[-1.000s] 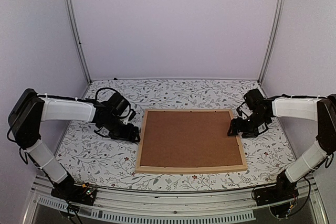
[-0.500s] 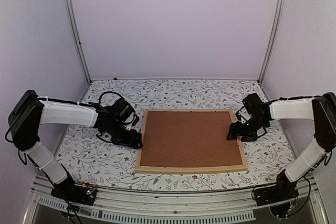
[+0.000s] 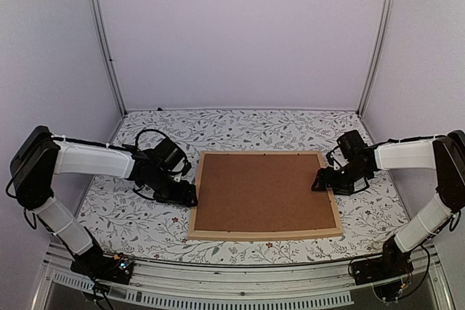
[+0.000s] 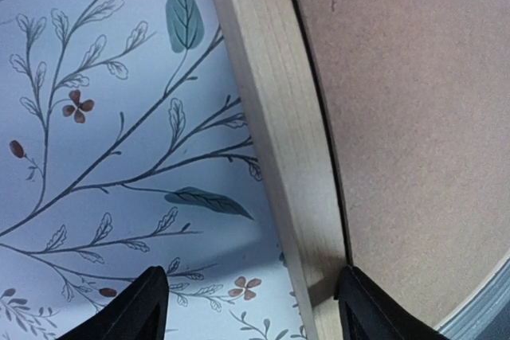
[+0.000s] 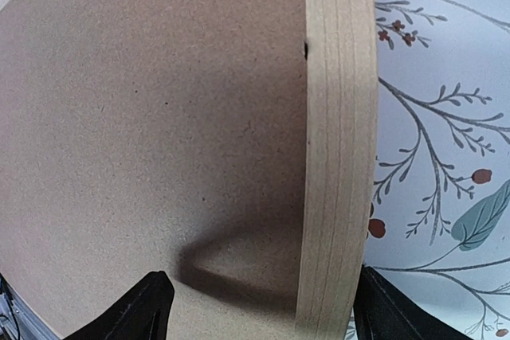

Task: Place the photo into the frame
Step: Pick up the backboard from the frame body.

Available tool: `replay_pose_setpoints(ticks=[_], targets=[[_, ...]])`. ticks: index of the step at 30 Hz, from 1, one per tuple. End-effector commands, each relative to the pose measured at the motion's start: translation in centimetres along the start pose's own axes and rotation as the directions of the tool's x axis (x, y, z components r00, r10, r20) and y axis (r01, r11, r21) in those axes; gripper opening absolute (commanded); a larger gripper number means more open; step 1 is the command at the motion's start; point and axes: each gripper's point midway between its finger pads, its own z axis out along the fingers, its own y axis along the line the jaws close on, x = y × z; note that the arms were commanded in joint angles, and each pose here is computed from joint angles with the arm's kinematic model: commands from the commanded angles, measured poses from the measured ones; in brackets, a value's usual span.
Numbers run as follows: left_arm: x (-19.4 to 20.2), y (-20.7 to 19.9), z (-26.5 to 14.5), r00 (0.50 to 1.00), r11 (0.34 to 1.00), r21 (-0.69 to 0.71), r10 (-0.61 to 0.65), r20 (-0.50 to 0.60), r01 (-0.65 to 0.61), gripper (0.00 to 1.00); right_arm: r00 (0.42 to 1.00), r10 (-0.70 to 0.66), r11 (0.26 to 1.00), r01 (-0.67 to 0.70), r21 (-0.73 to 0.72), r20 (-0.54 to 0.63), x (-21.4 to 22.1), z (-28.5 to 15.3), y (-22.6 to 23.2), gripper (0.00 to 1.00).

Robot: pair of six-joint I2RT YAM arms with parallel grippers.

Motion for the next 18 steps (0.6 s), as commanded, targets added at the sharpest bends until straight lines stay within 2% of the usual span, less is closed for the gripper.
replay_pose_setpoints(ticks=[1, 12, 18], targets=[[1.5, -1.3, 0.5, 0.999, 0.999, 0.010, 0.033, -0.037, -0.033, 0.76, 0.992, 0.025, 0.999, -0.028, -0.016, -0.123, 3.8, 2.1, 0.0, 0.81], [2.6, -2.0, 1.2, 0.994, 0.990, -0.112, 0.082, -0.073, -0.090, 0.76, 0.989, 0.015, 0.999, -0.021, -0.041, -0.150, 4.8, 3.1, 1.1, 0.80], [3.0, -2.2, 1.6, 0.986, 0.960, -0.233, 0.140, -0.089, -0.157, 0.76, 0.987, 0.010, 0.999, -0.017, -0.048, -0.159, 5.1, 3.4, 1.5, 0.80]])
